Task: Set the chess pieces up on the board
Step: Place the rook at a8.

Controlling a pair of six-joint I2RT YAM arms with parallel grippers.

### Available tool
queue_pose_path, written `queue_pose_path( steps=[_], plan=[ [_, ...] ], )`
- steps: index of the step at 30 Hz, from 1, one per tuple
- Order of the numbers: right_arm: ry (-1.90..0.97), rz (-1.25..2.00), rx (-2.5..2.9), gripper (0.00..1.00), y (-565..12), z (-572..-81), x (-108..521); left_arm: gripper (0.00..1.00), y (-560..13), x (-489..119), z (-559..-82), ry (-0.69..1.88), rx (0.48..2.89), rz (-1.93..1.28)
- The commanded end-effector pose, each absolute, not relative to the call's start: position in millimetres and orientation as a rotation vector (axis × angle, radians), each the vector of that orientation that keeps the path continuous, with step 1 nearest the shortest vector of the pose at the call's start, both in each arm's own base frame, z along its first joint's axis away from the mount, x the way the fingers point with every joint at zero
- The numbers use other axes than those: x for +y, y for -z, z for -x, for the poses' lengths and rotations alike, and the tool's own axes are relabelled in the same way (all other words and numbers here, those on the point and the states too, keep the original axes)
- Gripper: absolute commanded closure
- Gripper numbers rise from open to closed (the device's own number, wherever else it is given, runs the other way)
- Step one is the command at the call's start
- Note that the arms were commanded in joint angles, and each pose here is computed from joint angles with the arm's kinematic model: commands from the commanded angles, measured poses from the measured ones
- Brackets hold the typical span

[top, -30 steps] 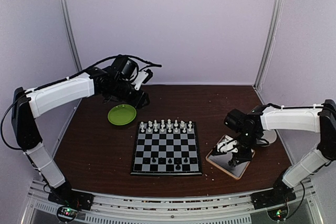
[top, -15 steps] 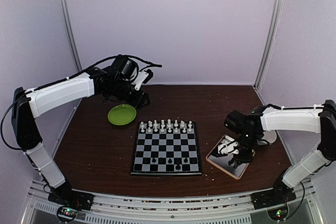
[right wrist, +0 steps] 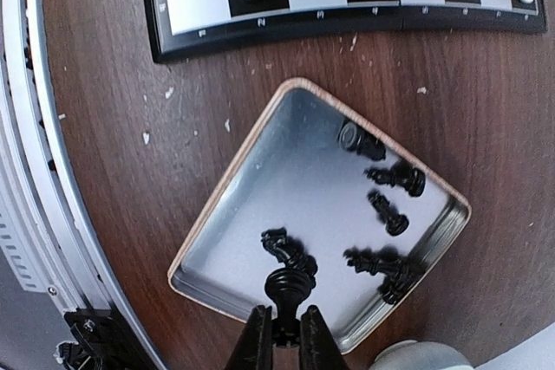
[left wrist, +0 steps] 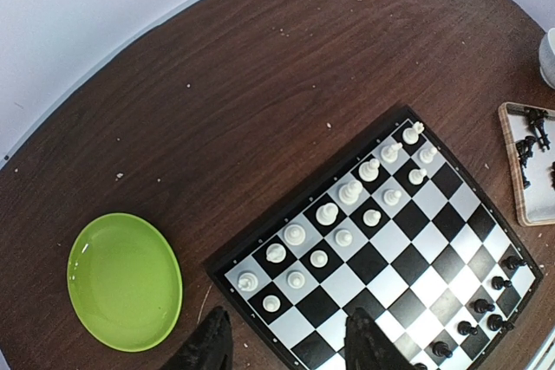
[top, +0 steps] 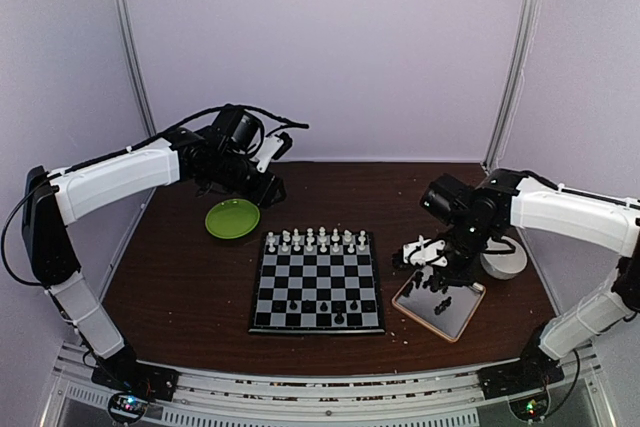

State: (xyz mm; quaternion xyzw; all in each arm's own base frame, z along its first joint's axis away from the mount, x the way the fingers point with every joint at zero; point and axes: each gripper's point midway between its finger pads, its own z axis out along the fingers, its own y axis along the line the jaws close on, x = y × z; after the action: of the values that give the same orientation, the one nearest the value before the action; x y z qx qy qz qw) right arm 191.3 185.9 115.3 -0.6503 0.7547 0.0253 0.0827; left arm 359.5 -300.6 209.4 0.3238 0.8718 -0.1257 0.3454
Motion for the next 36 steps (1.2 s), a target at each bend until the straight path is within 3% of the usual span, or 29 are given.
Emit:
queue_pose_path(
  steps=[1,19,36],
  plan=[
    [-0.073,1.973,2.216,0.92,-121.7,-197.7,210.6,0.55,-228.3,-303.3,-363.7,0.337,2.205,-0.838],
    [-0.096,2.131,2.035,0.93,-132.7,-220.7,318.7,0.55,-245.9,-298.5,-360.0,0.339,2.167,-0.824],
    [-0.146,2.403,1.928,0.92,-102.3,-153.5,325.4,0.54,-247.2,-296.1,-360.1,0.322,2.164,-0.825]
  ],
)
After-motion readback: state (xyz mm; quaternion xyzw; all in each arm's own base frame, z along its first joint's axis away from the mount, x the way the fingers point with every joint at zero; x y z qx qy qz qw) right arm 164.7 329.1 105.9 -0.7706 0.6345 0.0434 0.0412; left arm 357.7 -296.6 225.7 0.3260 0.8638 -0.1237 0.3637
